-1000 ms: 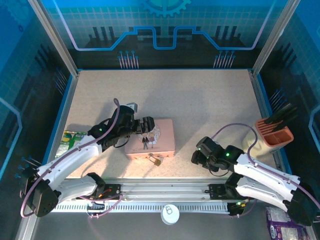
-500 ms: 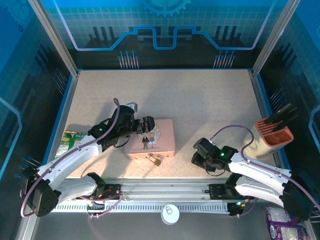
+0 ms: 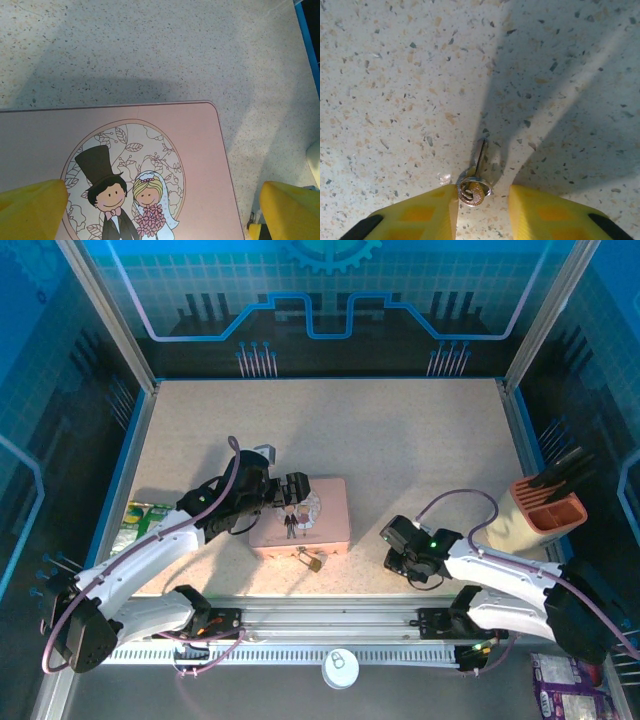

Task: Unlock the padlock with the key

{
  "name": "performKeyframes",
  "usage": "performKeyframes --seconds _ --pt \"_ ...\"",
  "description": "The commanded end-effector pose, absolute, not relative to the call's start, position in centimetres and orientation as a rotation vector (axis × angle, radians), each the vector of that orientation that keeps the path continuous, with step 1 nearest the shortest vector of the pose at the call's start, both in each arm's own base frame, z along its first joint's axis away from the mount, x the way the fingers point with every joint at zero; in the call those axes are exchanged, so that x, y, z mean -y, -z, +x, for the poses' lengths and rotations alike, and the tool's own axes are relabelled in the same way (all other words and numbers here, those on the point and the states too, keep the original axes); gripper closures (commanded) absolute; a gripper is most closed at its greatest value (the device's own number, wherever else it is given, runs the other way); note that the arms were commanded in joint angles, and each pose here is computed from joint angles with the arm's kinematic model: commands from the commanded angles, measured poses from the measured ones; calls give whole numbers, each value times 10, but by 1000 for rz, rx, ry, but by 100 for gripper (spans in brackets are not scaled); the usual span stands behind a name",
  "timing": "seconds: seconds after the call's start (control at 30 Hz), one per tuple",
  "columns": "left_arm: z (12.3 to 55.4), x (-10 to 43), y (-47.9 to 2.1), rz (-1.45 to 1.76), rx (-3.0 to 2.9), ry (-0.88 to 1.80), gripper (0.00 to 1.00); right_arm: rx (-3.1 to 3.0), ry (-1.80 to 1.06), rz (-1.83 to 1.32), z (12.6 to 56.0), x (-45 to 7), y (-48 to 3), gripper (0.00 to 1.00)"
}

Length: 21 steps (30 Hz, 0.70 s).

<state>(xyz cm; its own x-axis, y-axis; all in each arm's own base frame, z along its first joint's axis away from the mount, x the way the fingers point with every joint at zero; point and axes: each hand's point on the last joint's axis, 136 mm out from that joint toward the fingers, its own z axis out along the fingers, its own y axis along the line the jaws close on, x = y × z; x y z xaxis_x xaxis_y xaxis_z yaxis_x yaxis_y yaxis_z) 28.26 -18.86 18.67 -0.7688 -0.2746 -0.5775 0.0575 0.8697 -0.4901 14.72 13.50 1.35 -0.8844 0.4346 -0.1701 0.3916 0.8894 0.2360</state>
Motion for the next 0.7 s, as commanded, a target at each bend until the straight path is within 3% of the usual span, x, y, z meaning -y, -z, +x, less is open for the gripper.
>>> performKeyframes --seconds 0.0,0.67 --pt "285 190 -193 -179 -2342 655 1 -2818 -296 641 151 -139 -10 68" --pt "288 191 -195 -176 -2335 658 1 -2857 -275 582 156 -149 -3 80"
